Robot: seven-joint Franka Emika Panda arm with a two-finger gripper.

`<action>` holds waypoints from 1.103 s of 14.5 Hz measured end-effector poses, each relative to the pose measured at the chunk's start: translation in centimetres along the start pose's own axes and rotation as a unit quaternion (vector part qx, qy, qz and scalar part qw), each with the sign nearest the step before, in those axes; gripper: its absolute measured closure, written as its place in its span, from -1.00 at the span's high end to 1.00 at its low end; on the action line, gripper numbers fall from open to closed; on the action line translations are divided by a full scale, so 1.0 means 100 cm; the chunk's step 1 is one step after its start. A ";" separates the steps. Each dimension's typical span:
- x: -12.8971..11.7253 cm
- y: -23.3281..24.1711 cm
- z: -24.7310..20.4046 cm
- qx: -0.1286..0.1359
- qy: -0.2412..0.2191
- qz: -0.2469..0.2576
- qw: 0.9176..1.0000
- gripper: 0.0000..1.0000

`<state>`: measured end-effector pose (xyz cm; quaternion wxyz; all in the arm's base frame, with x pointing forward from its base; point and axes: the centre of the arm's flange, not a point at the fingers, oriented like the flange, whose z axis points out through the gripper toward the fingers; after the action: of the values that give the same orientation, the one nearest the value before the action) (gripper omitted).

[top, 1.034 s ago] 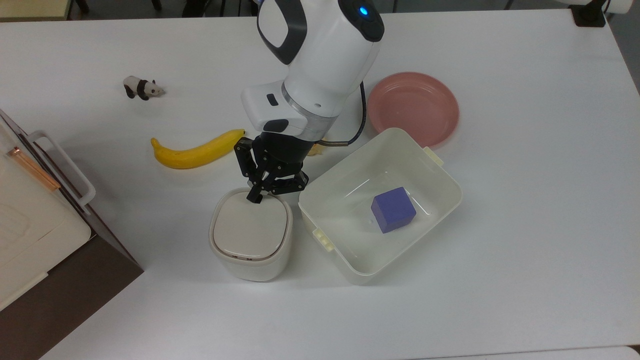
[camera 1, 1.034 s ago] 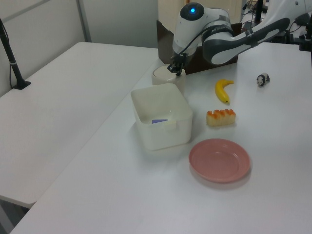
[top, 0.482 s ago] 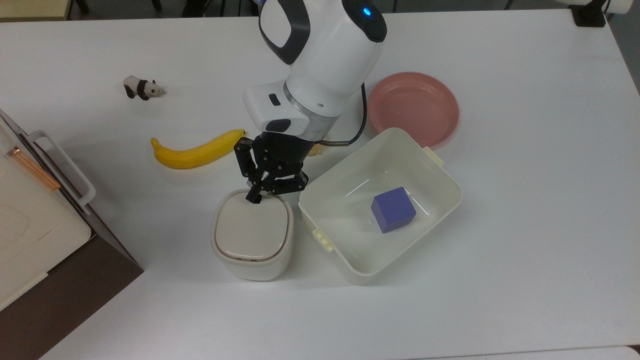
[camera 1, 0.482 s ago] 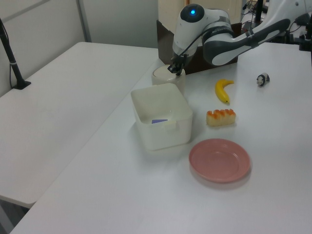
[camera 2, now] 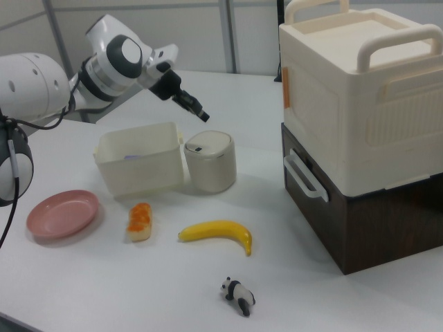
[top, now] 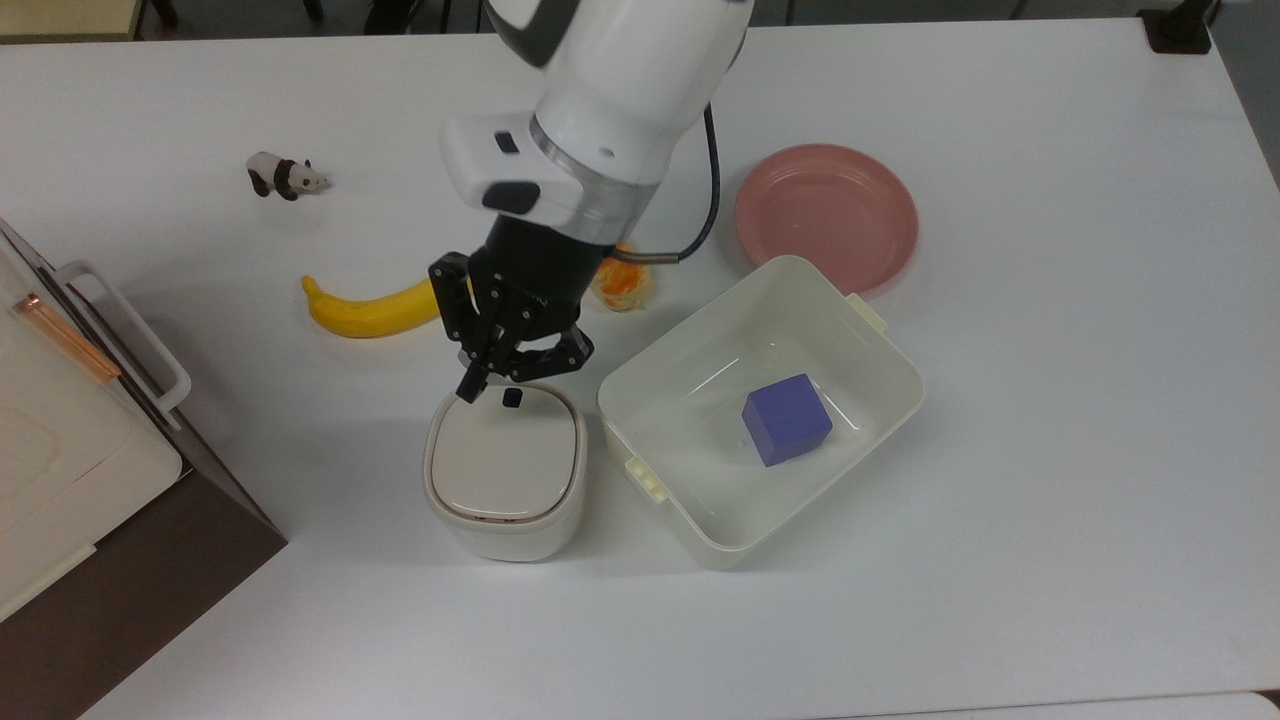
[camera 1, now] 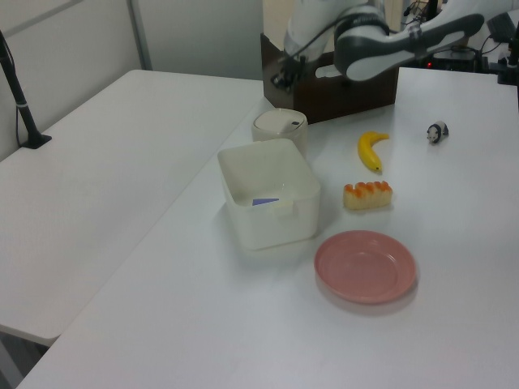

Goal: Close the trash can

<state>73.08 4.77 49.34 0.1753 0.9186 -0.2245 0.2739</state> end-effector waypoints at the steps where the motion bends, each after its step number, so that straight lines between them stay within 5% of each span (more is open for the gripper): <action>1: 0.004 0.002 -0.006 0.004 0.003 0.005 1.000 -0.96; 4: 0.013 0.008 -0.026 0.031 -0.010 0.022 0.999 -0.96; 7: 0.025 0.035 -0.048 0.097 -0.070 -0.001 0.993 -0.96; 11: 0.025 0.085 -0.070 0.157 -0.175 -0.090 0.968 -0.96; 16: 0.021 0.113 -0.099 0.203 -0.238 -0.141 0.939 -0.83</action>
<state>64.75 -1.01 60.62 -0.0363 0.9953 -0.0676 0.0589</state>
